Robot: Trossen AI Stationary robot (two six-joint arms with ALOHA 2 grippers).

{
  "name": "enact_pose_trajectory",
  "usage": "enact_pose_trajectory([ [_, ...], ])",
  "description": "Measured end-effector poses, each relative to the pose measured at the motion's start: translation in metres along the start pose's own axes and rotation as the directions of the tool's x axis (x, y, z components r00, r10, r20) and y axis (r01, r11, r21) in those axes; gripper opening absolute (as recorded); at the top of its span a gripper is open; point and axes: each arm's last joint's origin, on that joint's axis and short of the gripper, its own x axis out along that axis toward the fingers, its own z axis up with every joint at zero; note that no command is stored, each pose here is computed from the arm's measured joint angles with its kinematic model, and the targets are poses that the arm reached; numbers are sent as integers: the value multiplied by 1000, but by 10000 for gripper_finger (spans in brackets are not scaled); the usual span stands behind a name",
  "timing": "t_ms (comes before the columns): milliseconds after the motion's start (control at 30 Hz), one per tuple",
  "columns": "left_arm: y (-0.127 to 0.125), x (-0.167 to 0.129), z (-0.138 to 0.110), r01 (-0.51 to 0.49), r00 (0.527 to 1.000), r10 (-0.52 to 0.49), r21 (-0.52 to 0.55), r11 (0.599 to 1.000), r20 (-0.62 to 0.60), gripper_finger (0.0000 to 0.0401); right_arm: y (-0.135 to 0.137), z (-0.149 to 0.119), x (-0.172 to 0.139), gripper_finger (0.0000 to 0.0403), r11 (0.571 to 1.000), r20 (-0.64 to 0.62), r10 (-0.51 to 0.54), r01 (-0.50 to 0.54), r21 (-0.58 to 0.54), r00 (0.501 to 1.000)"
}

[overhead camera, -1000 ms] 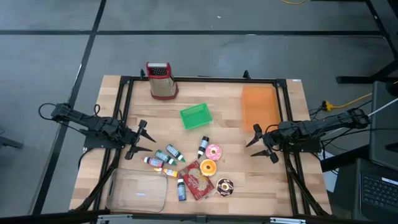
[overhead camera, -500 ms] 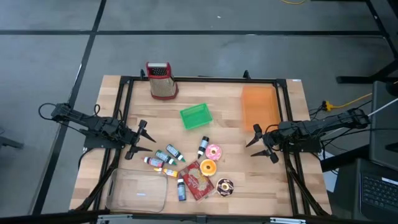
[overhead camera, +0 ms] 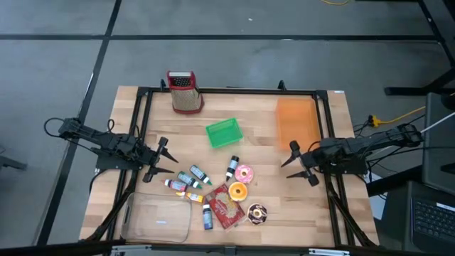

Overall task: Pick & Place Food Item
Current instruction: Put the blue donut into the green bin

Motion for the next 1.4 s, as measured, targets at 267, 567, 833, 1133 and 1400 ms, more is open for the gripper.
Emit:
enact_pose_trajectory([
  [267, 1, 0, 2, -14, 1000, 13, 95, 995, 15, 189, -2, 20, -2, 226, 995, 207, -67, 80, -54, 976],
  [567, 4, -1, 15, -69, 987, 46, 149, 986, 156, 189, -3, 34, -6, 226, 993, 344, -75, 101, -58, 936],
  [833, 9, -7, 35, -125, 929, 108, 26, 992, 354, 189, -7, 37, -8, 226, 964, 369, -233, 165, 207, 900],
  [1133, 13, -9, 37, -172, 905, 229, -184, 968, 358, 189, -11, 41, -9, 226, 923, 401, -344, 226, 312, 849],
  [1400, 14, -7, 33, -185, 911, 279, -306, 934, 303, 189, -15, 45, -7, 226, 882, 426, -448, 309, 357, 786],
])
